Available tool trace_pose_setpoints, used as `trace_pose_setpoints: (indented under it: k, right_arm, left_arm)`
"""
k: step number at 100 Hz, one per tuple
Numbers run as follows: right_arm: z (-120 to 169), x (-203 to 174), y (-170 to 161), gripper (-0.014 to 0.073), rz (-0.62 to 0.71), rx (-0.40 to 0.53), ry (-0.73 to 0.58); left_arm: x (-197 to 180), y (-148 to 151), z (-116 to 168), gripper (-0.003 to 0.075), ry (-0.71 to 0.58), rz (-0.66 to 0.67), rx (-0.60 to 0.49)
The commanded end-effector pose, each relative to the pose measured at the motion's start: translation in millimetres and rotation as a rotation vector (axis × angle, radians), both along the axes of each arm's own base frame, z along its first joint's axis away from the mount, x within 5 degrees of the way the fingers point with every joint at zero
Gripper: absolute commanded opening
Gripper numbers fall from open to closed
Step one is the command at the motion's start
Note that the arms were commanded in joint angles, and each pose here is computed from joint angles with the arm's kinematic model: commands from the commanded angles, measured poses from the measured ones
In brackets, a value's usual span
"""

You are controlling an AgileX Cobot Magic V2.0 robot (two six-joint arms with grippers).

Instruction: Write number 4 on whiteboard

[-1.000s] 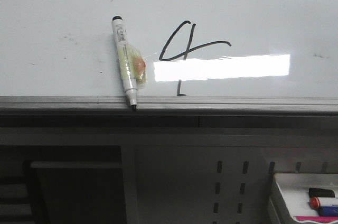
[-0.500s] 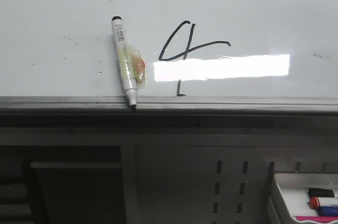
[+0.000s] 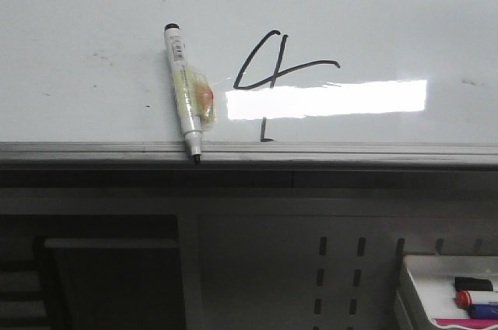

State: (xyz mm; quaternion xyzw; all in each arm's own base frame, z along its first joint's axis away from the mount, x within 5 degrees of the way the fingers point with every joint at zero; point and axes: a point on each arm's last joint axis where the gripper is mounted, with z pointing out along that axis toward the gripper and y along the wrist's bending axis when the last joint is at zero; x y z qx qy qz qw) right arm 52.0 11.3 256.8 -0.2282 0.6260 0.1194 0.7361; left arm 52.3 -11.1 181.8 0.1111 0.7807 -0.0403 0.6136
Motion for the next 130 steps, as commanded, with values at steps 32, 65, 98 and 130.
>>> trace_pose_setpoints:
  k: [32,65,98,130]
  right_arm:
    - [7,3,-4,-0.0064,-0.067,-0.042,-0.033]
    - [11,25,11,-0.0064,-0.185,0.057,-0.142]
    - [-47,28,14,-0.0064,-0.2,0.049,0.209]
    - [-73,6,-3,-0.0064,-0.359,0.041,0.3]
  left_arm:
    - [0,0,-6,-0.002,-0.038,0.005,-0.019]
    - [0,0,-6,-0.002,-0.038,0.005,-0.019]
    - [0,0,-6,-0.002,-0.038,0.005,-0.019]
    - [0,0,-6,-0.002,-0.038,0.005,-0.019]
